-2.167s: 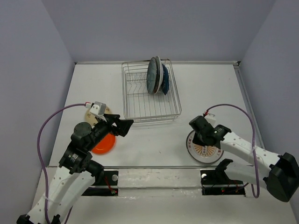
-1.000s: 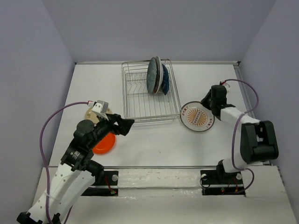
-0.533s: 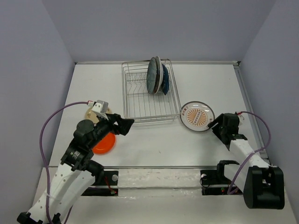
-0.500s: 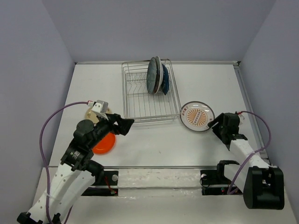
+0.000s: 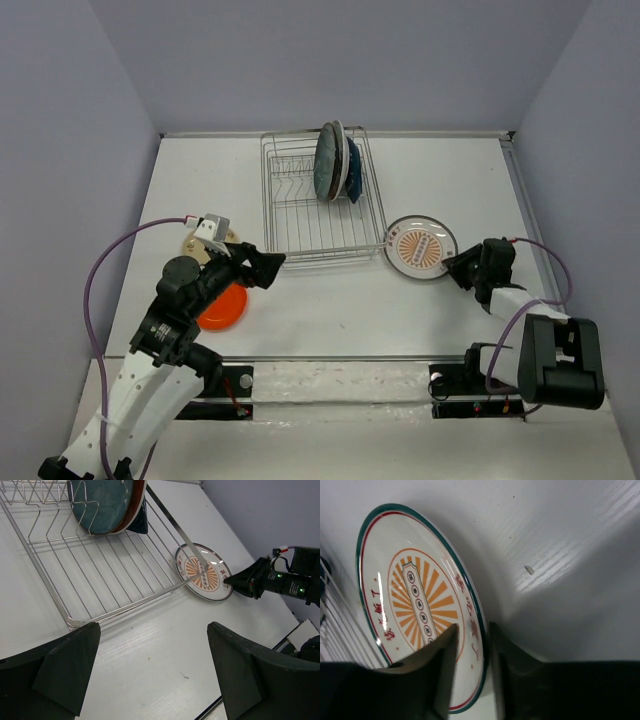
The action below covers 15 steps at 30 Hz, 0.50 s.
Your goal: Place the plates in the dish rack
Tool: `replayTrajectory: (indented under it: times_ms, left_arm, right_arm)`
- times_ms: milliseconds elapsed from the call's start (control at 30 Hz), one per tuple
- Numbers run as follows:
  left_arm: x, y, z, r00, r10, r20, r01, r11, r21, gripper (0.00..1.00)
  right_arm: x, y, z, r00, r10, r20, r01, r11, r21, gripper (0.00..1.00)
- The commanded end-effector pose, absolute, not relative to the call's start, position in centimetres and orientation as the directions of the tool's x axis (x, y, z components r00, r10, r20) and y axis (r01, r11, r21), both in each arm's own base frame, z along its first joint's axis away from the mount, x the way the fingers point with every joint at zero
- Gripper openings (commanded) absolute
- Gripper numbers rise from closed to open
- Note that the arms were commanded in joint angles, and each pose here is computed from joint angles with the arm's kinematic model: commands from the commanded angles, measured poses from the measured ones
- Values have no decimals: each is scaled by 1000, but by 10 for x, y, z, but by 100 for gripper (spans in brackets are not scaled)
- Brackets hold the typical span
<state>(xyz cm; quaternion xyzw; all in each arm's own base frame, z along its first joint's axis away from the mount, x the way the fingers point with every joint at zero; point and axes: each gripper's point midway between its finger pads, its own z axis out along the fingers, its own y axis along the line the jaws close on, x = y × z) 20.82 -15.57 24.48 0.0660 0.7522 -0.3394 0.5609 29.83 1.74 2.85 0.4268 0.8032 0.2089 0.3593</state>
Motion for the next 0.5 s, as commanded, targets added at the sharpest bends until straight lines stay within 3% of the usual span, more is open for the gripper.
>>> replayTrajectory:
  times_ms: [0, 33, 267, 433, 467]
  left_arm:
    - [211, -157, 259, -318, -297, -900, 506, 750, -426, 99]
    - [212, -157, 260, -315, -298, -901, 506, 750, -426, 99]
    - [211, -157, 260, -314, -302, -900, 513, 744, -429, 99]
    - [212, -157, 261, -314, -304, -899, 513, 743, -430, 99]
    - [212, -157, 261, -315, -305, -899, 513, 742, -432, 99]
  right_arm:
    - [287, 3, 32, -287, 856, -429, 581, 512, 633, 18]
    - [287, -2, 39, -273, 845, -460, 575, 526, 626, 8]
    - [278, -48, 144, -57, 705, -707, 536, 619, 574, 7]
    - [273, -39, 299, 167, 631, -757, 255, 714, 652, 7]
    - [282, -29, 310, 115, 634, -765, 216, 735, 642, 7]
